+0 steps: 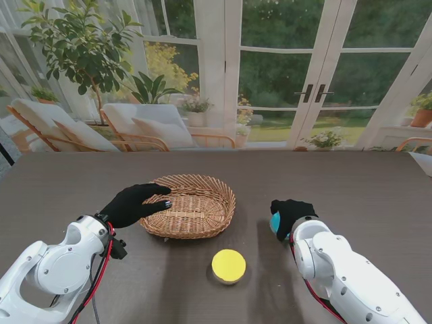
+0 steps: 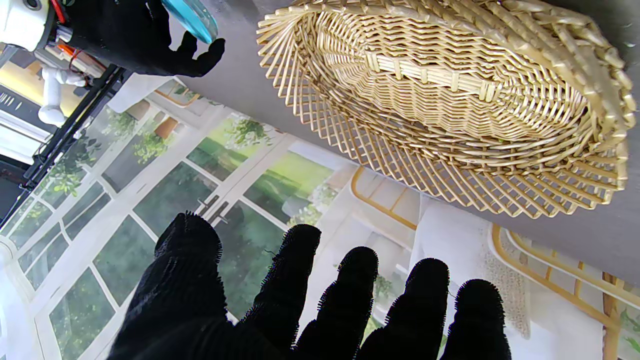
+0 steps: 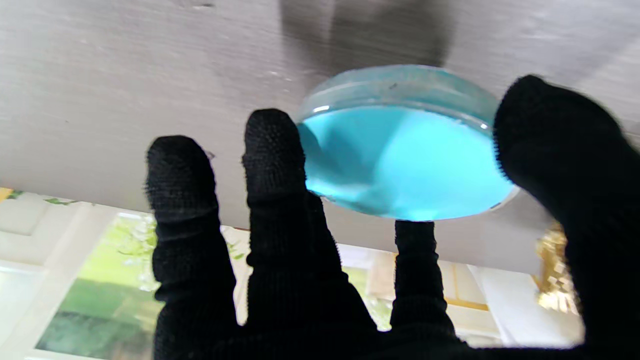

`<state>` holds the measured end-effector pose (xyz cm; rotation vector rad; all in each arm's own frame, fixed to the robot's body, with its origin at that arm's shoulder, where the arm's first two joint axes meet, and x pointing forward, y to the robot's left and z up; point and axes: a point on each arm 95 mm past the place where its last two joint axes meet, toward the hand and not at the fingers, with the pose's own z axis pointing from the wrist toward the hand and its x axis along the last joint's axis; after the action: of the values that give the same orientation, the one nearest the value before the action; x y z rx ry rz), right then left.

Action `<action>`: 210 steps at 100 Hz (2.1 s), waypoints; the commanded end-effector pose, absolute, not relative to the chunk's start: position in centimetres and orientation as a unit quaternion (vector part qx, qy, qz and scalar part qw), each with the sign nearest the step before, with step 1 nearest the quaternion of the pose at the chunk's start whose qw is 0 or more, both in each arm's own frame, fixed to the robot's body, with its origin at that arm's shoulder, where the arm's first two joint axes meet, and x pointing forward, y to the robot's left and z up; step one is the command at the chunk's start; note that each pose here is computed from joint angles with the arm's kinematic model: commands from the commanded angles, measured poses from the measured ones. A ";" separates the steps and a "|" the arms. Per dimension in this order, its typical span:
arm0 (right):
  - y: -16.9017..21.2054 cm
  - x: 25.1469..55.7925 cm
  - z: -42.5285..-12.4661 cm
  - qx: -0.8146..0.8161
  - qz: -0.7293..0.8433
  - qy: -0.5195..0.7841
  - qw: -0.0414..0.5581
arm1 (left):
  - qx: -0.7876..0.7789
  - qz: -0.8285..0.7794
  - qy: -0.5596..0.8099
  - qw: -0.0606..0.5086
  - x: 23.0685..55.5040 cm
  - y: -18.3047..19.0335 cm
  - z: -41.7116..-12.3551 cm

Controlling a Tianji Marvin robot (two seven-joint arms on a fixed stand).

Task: Stack culture dishes into a storage basket

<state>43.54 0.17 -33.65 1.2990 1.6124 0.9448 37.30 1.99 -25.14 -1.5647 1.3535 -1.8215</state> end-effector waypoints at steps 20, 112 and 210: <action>3.4 41.0 -31.8 0.489 0.427 0.662 0.376 | -0.558 -0.645 0.487 0.187 37.1 1.9 -25.1; 9.7 33.0 -32.1 0.417 0.504 0.705 0.275 | -0.558 -0.646 0.486 0.190 37.1 2.1 -25.1; 10.8 32.2 -32.5 0.387 0.515 0.711 0.282 | -0.559 -0.644 0.486 0.193 37.0 2.1 -25.1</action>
<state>32.28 10.58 -32.20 1.0267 1.8917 1.3840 37.19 2.26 -25.05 -1.5575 1.3498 -1.8116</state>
